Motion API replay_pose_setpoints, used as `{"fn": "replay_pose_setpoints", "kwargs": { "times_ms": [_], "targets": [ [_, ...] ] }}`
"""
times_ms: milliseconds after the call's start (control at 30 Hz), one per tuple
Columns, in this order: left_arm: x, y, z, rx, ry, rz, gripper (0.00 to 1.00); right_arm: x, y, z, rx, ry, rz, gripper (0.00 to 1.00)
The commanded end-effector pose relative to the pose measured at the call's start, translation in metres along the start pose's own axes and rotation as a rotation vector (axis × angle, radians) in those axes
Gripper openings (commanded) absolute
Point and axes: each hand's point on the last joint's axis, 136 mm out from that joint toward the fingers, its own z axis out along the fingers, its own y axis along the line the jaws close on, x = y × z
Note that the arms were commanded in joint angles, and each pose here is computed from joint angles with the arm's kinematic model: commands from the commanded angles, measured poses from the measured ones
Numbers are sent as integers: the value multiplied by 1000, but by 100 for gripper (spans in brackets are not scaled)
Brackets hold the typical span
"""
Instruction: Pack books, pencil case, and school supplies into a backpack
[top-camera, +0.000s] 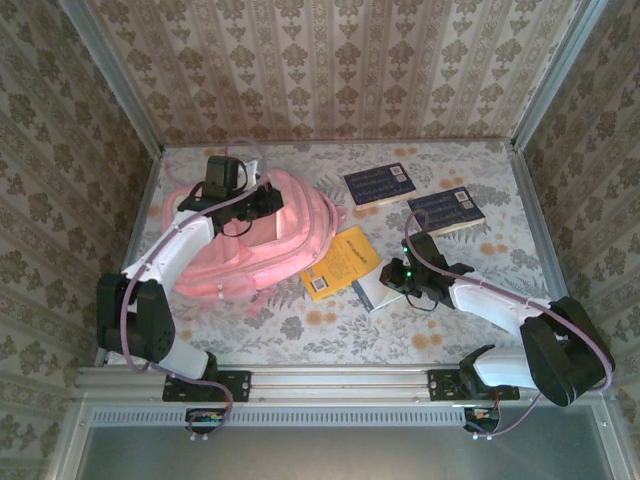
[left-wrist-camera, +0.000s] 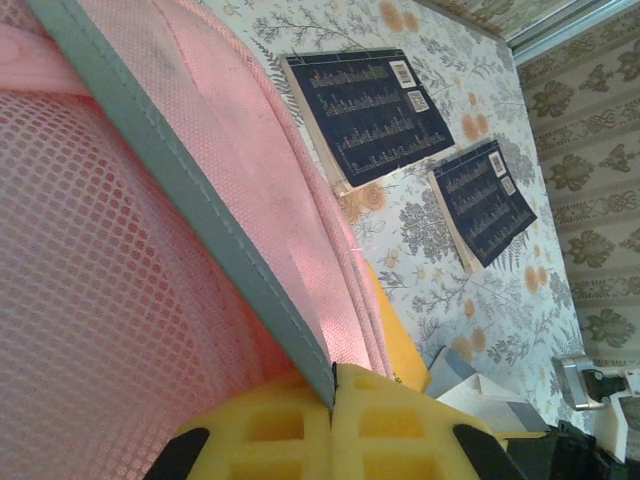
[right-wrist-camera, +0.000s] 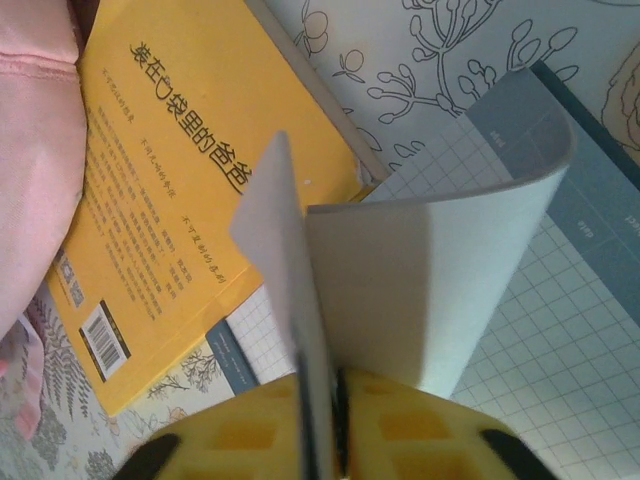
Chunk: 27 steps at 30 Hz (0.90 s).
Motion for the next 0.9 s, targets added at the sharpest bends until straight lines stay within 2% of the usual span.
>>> {"fn": "replay_pose_setpoints", "kwargs": {
  "times_ms": [0,167,267,467,767,867],
  "targets": [
    [-8,-11,0,15,-9,53,1,-3,4,-5,-9,-4,-6,9],
    [-2,-8,9,6,28,52,9,-5,0,-14,-2,-25,30,1],
    [5,-9,15,-6,59,68,14,-5,-2,-18,-21,-32,68,0],
    [12,-6,18,-46,98,70,39,-8,-10,-28,-55,-55,147,0],
    [-11,-36,-39,-171,-21,212,61,-11,-9,-48,-129,-86,206,0],
    [-15,-37,-61,-245,-44,259,64,-11,-9,-50,-156,-86,235,0]
  ]
}}
